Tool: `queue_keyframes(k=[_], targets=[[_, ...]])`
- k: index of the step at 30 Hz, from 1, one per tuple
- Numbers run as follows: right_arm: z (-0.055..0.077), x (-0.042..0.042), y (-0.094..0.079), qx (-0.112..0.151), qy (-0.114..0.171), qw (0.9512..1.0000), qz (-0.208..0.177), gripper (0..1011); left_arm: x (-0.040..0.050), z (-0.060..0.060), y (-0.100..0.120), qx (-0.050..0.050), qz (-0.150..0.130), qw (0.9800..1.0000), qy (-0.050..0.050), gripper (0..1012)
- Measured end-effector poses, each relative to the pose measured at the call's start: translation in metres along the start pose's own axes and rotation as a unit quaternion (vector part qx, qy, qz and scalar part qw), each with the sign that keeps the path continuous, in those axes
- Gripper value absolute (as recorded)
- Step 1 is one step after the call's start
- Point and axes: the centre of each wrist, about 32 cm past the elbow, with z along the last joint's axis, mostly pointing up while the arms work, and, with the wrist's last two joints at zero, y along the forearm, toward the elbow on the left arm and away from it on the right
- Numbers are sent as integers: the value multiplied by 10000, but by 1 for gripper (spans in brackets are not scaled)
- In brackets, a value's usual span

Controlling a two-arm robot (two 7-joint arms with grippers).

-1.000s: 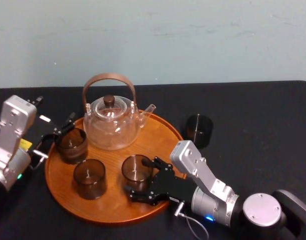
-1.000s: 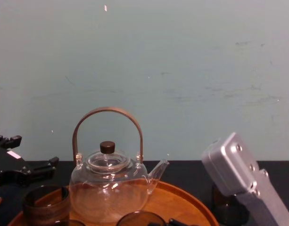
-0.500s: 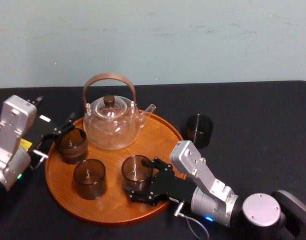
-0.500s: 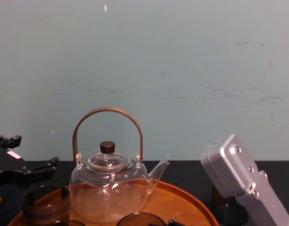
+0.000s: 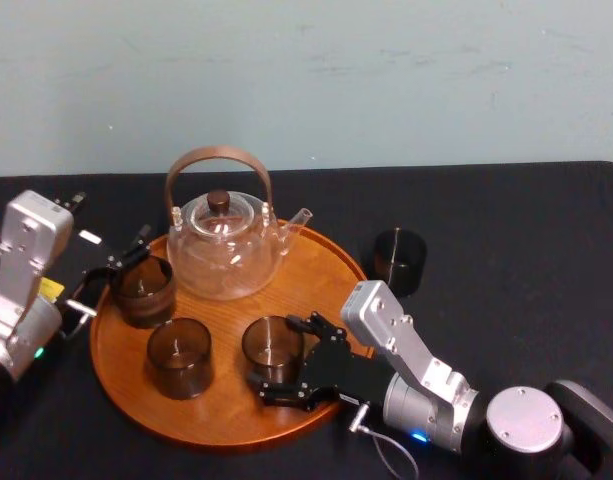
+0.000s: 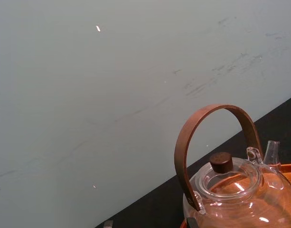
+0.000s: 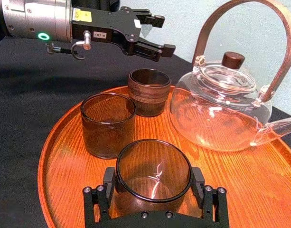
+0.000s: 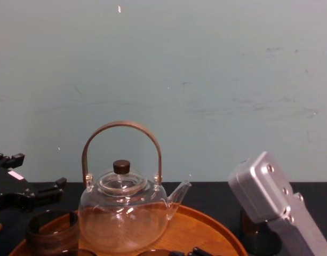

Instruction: Pick up the glass from the table and place it on the tray.

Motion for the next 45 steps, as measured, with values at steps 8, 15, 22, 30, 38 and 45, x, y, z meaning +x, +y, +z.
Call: queue_keyframes(k=[8, 15, 22, 30, 38, 45], targets=[[-1, 0, -2, -1, -1, 10000, 0, 1002, 0, 0, 0, 0, 0, 10000, 0, 1001], [11, 14, -37, 90, -18, 10000, -34, 1002, 0, 0, 0, 0, 0, 10000, 0, 1001], [102, 29, -143, 404, -205, 9989, -138, 1002, 0, 0, 0, 0, 0, 10000, 0, 1002], [205, 49, -299, 756, -360, 9962, -247, 1002, 0, 0, 0, 0, 0, 10000, 0, 1001], [257, 62, -445, 997, -404, 9936, -350, 1002, 0, 0, 0, 0, 0, 10000, 0, 1002], [259, 65, -583, 1144, -358, 9916, -490, 1002, 0, 0, 0, 0, 0, 10000, 0, 1002]])
